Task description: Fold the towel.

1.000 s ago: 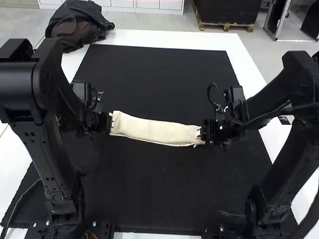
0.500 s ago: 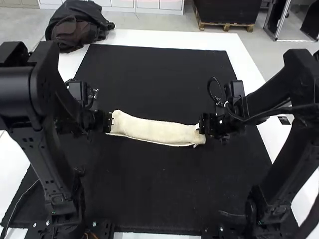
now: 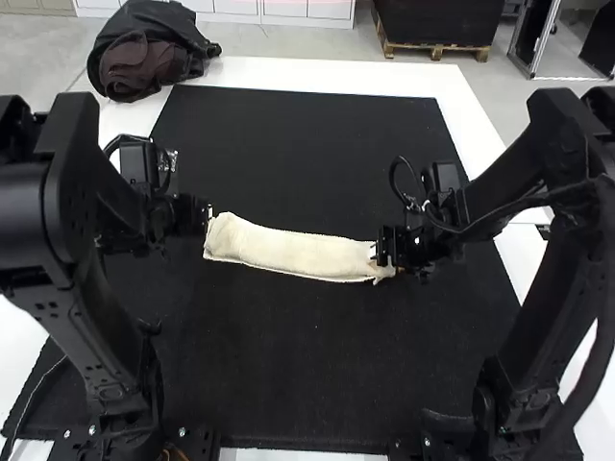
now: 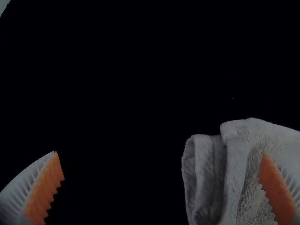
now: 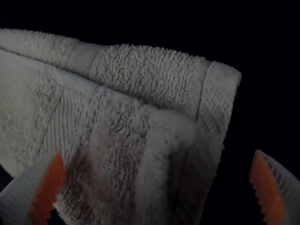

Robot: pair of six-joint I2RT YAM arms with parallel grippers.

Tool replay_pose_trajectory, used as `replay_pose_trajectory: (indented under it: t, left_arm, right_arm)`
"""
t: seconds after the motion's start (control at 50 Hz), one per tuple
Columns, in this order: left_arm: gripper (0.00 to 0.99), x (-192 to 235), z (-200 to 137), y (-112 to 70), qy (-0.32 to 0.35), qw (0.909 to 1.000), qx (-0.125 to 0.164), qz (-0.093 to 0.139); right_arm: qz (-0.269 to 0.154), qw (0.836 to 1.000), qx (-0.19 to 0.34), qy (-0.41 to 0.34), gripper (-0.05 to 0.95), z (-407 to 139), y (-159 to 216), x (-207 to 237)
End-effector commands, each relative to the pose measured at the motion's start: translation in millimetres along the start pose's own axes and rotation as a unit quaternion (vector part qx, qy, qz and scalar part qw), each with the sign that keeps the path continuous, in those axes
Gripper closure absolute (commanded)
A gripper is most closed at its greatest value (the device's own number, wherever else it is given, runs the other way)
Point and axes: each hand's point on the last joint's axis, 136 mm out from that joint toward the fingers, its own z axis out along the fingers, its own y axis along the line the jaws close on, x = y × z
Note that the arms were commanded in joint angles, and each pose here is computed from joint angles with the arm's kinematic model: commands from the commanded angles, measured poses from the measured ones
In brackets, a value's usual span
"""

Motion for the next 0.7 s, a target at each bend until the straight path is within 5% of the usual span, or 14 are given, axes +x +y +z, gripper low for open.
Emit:
replay_pose_trajectory:
  t: [0.0,0.42,0.48,0.58,0.68]
  left_arm:
    - [0.025,-16.1,-5.0,3.4,-0.021,0.9997,-0.004,-0.012]
    - [0.025,-27.0,-16.0,1.5,-0.032,0.9994,-0.004,-0.011]
    - [0.025,-29.0,-18.0,1.9,-0.035,0.9993,-0.005,-0.011]
    - [0.025,-31.6,-19.3,1.9,-0.039,0.9992,-0.006,-0.01]
    - [0.025,-30.9,-19.3,2.1,-0.038,0.9992,-0.006,-0.011]
  right_arm:
    - [-0.004,1.0,-0.005,-0.011,0.0,3.4,6.5,-11.8]
    - [-0.004,1.0,-0.003,-0.01,0.03,14.5,3.2,-15.5]
    - [-0.001,1.0,-0.007,-0.002,0.24,17.6,3.4,-11.3]
    - [0.002,1.0,-0.027,0.006,0.92,19.6,9.2,-6.9]
    - [0.006,0.999,-0.032,0.015,0.92,19.0,11.2,-3.5]
